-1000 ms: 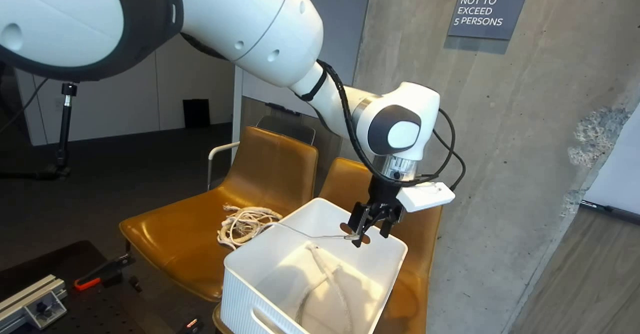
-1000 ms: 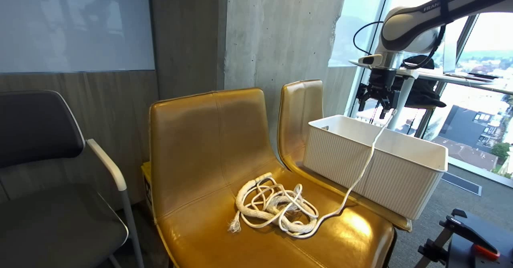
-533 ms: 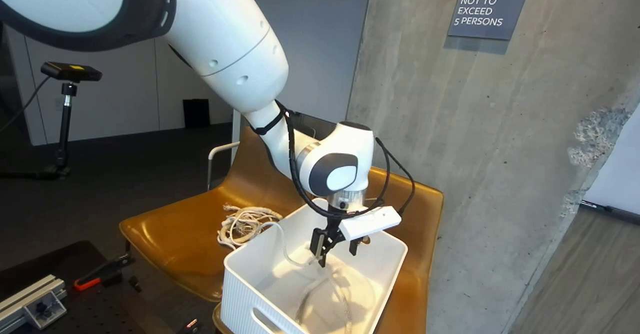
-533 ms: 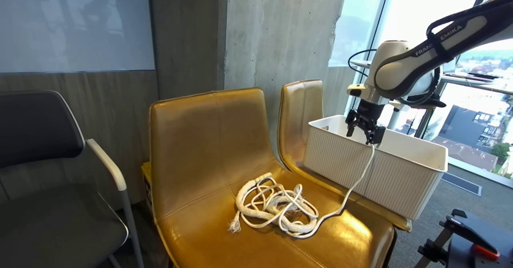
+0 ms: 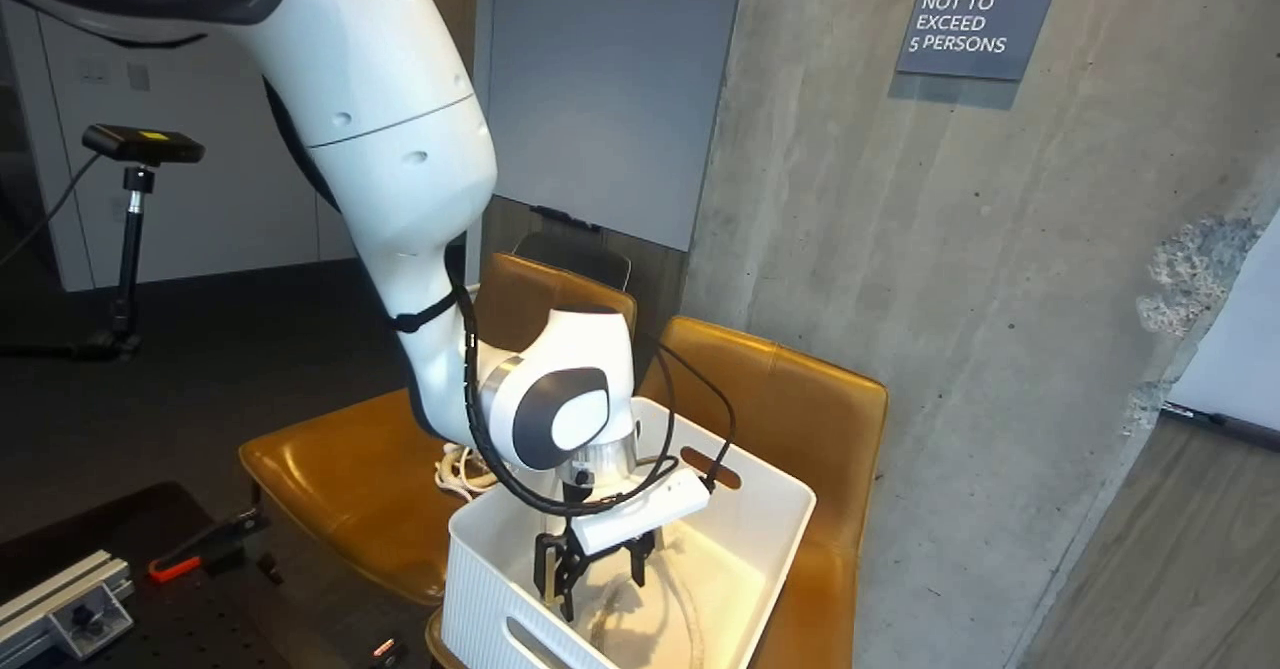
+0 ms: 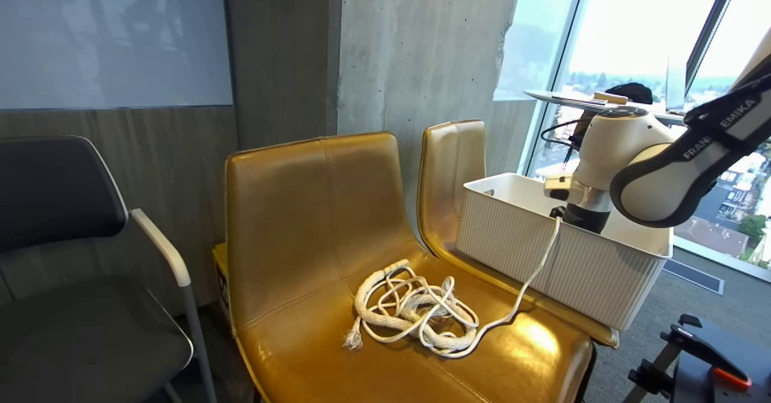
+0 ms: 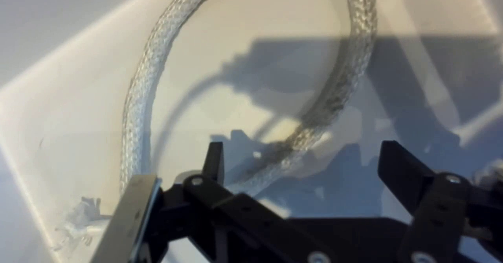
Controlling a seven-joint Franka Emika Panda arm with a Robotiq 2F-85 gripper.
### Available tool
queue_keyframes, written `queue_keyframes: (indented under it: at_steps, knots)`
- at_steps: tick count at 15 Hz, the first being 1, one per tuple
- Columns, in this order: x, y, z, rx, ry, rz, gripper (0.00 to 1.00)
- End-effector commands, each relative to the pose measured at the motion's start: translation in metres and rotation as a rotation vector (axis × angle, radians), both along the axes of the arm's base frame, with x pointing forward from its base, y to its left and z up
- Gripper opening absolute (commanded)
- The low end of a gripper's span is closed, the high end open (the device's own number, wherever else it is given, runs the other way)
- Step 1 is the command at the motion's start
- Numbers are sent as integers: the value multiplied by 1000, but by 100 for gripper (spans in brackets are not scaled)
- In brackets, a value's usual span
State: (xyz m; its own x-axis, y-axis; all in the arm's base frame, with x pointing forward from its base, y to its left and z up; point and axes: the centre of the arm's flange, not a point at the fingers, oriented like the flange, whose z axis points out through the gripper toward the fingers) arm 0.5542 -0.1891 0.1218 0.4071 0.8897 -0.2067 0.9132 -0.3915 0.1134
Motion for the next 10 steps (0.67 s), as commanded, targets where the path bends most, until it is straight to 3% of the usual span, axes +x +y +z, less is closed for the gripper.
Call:
queue_keyframes:
  at_steps: [1, 10]
  knots:
    - [-24, -8, 4, -67, -5, -16, 100]
    - [17, -68, 32, -121, -64, -68, 100]
